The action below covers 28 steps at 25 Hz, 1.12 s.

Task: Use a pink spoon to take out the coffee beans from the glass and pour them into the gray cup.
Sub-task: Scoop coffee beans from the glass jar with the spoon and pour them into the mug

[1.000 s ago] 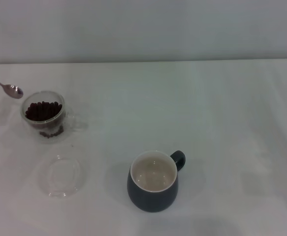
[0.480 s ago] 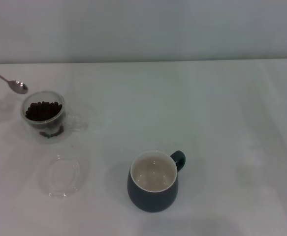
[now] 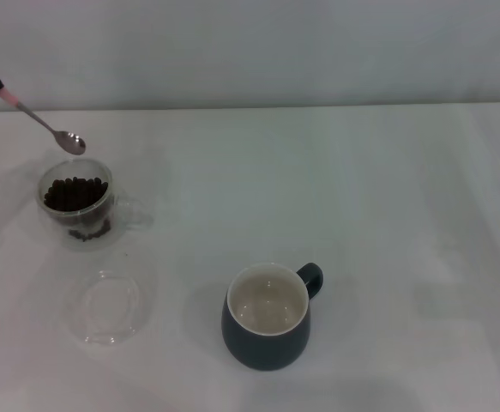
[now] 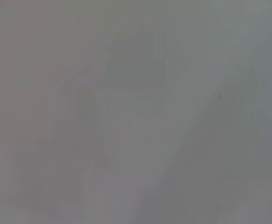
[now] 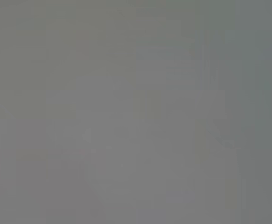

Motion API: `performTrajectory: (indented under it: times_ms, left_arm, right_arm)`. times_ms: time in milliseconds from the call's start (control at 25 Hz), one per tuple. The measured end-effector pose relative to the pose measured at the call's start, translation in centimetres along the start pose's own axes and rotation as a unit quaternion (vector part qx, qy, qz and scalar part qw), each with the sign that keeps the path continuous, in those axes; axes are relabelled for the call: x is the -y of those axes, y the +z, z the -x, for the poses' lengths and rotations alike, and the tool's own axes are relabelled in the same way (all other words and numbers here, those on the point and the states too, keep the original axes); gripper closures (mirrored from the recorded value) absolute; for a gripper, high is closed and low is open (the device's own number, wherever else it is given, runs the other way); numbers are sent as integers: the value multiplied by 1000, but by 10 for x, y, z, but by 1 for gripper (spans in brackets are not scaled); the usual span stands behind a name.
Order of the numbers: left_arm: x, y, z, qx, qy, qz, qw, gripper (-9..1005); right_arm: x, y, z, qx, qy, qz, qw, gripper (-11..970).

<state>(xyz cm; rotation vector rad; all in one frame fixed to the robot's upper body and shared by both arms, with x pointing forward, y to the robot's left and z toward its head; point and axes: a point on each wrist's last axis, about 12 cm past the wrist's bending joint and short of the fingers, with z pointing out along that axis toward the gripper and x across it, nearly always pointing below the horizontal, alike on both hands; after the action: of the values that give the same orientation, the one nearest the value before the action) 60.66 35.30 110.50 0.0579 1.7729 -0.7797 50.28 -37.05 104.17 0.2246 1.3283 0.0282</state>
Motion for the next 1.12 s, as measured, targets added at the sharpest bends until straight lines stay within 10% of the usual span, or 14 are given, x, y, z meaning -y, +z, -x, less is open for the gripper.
performTrajectory:
  times_ms: [1120]
  left_arm:
    - [-11,-50,-25,8,-54,2,999,867]
  right_arm:
    - [4,11,2,3,-1,-18,1000,88]
